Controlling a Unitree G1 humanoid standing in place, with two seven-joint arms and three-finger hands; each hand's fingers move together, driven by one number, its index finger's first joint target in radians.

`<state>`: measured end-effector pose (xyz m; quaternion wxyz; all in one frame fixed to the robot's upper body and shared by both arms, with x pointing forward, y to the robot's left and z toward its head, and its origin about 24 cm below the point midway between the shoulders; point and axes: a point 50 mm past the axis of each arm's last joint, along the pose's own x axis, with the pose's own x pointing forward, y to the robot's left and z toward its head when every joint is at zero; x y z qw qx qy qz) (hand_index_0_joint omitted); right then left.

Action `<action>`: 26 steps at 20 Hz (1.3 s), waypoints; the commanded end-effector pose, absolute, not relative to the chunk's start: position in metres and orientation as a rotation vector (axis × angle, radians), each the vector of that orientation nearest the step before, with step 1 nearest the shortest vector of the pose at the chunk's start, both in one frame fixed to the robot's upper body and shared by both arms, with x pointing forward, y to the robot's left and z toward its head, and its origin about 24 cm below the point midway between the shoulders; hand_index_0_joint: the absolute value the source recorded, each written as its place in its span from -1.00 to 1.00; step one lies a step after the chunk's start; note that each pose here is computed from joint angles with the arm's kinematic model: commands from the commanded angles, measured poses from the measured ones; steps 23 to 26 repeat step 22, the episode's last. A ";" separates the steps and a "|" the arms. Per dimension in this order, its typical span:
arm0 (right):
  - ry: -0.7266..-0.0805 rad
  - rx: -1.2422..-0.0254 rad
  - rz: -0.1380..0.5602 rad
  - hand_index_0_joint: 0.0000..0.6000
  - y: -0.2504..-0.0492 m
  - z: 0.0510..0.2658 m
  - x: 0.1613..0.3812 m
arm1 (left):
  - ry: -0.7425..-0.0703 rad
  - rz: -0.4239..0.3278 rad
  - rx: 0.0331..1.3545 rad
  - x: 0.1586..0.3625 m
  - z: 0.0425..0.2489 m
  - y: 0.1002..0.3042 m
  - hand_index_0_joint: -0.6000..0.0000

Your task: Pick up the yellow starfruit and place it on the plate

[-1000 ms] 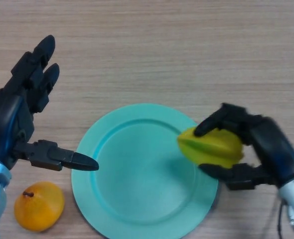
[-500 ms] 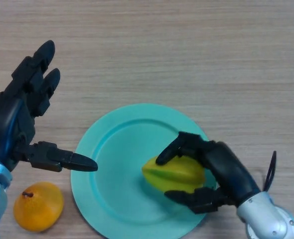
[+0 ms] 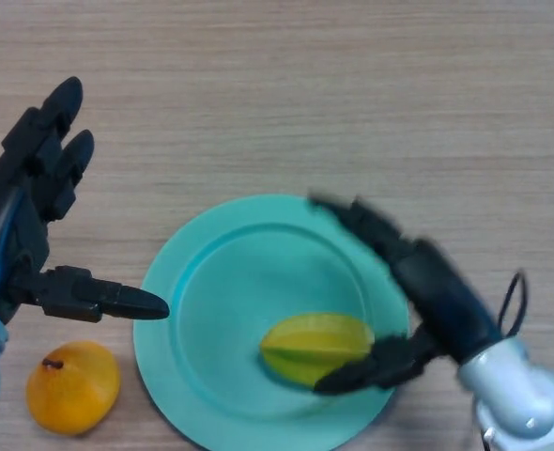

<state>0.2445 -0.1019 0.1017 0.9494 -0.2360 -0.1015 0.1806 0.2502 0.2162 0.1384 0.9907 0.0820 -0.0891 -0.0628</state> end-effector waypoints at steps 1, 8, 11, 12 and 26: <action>-0.408 -0.456 0.273 -1.00 -0.123 0.143 0.247 | -0.416 -0.103 0.234 0.244 0.175 0.225 1.00; -0.439 -0.402 0.076 -1.00 -0.178 0.164 0.239 | -0.413 -0.108 0.217 0.244 0.177 0.221 1.00; -0.436 -0.340 0.043 -1.00 -0.188 0.169 0.232 | -0.410 -0.115 0.219 0.243 0.177 0.217 1.00; -0.430 -0.326 0.045 -1.00 -0.188 0.169 0.231 | -0.410 -0.117 0.217 0.243 0.177 0.216 1.00; -0.394 -0.309 0.074 -1.00 -0.190 0.168 0.230 | -0.409 -0.119 0.213 0.242 0.180 0.216 1.00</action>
